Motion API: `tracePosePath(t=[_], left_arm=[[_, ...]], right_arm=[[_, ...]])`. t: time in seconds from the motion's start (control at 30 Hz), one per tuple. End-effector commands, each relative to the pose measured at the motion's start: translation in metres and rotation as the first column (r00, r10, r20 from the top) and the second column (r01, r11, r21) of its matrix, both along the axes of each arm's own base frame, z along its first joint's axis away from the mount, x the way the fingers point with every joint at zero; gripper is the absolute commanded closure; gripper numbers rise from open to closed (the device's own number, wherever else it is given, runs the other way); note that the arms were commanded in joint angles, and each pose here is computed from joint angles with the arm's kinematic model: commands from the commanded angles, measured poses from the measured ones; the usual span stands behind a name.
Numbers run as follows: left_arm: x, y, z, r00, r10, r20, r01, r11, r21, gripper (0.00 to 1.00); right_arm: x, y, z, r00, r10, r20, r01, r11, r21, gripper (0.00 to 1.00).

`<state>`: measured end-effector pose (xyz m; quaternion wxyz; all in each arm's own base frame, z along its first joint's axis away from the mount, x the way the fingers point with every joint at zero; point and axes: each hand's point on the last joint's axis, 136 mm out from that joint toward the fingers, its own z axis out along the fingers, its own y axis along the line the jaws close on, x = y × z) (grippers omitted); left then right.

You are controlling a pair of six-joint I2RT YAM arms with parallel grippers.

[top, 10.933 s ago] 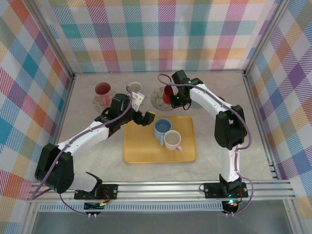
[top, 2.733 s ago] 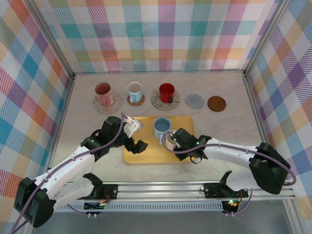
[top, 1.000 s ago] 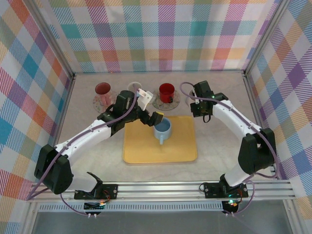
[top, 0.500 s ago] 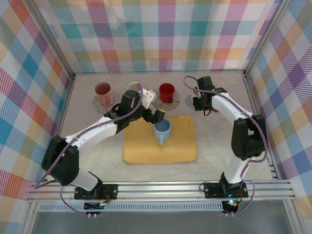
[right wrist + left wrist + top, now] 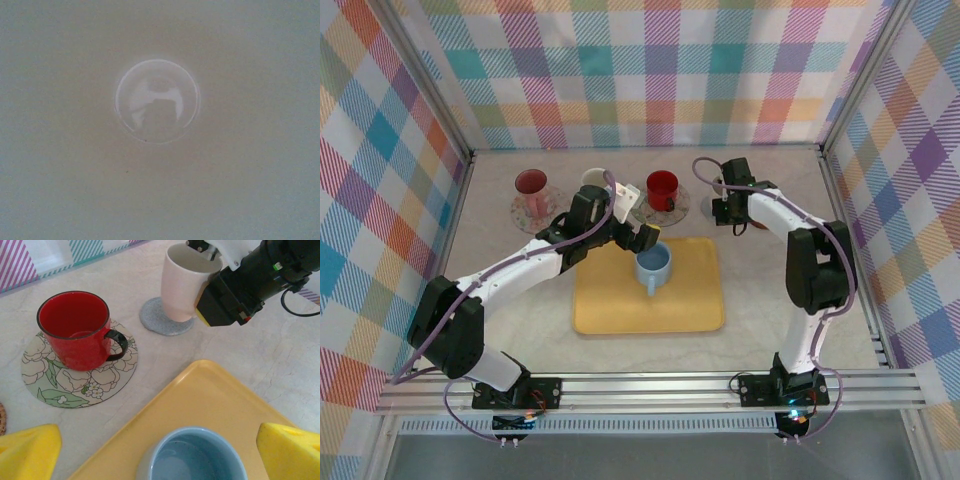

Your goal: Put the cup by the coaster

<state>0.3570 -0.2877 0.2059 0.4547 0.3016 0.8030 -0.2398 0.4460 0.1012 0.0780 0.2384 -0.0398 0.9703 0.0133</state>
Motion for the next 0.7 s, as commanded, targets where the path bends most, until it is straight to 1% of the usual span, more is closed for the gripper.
tracePosePath(t=[0.0, 0.33, 0.67], left_arm=[[-0.004, -0.003, 0.015, 0.999, -0.008, 0.051, 0.009, 1.0, -0.017, 0.0], [-0.006, -0.005, 0.012, 0.998, -0.024, 0.051, 0.024, 1.0, -0.002, 0.0], [-0.007, -0.007, 0.01, 0.998, -0.045, 0.052, 0.044, 0.999, 0.021, 0.0]], right_arm=[[0.03, 0.005, 0.023, 0.993, -0.006, 0.121, 0.003, 1.0, 0.03, 1.0], [0.039, 0.001, 0.015, 0.99, -0.01, 0.138, 0.01, 1.0, 0.001, 1.0], [0.037, -0.005, 0.002, 0.992, -0.02, 0.124, 0.024, 0.999, -0.031, 1.0]])
